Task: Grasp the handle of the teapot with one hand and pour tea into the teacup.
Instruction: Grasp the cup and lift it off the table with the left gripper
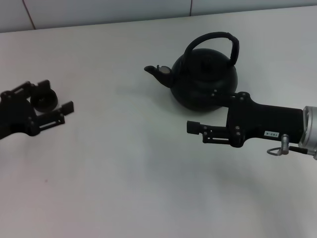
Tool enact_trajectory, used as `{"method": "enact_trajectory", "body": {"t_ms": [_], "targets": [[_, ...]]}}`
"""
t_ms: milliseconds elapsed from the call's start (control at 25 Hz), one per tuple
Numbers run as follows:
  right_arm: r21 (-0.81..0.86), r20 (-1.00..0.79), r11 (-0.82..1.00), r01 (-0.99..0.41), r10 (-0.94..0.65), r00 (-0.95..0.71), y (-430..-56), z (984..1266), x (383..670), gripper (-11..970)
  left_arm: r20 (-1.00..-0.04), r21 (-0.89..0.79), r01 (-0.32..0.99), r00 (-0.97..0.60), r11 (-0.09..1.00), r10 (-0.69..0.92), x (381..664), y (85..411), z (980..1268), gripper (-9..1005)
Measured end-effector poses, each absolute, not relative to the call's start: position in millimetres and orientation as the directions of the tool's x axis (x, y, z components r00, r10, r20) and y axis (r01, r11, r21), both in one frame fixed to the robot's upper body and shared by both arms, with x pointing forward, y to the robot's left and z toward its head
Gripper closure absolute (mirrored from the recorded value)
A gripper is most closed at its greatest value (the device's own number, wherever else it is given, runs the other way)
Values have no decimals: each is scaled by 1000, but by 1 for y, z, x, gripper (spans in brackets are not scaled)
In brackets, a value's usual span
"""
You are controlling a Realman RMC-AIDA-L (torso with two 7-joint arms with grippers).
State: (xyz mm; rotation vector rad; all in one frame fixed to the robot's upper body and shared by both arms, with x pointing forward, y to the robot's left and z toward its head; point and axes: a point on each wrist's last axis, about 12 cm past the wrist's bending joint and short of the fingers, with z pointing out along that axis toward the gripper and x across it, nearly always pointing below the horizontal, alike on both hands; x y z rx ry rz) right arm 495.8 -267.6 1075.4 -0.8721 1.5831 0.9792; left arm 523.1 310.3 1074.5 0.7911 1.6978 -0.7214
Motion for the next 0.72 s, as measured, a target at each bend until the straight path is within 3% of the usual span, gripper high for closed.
{"method": "enact_trajectory", "body": {"t_ms": [240,720], "targets": [[167,-978,398,-902,-49,-203,-264,1076,500,206,-986,28,745,-90,667,142,526,314,1067,135],[157,-982,396,-905,-37,-186,-263,1080,504,206,-965,113,679,-100,726,244,531,319,1050,134]]}}
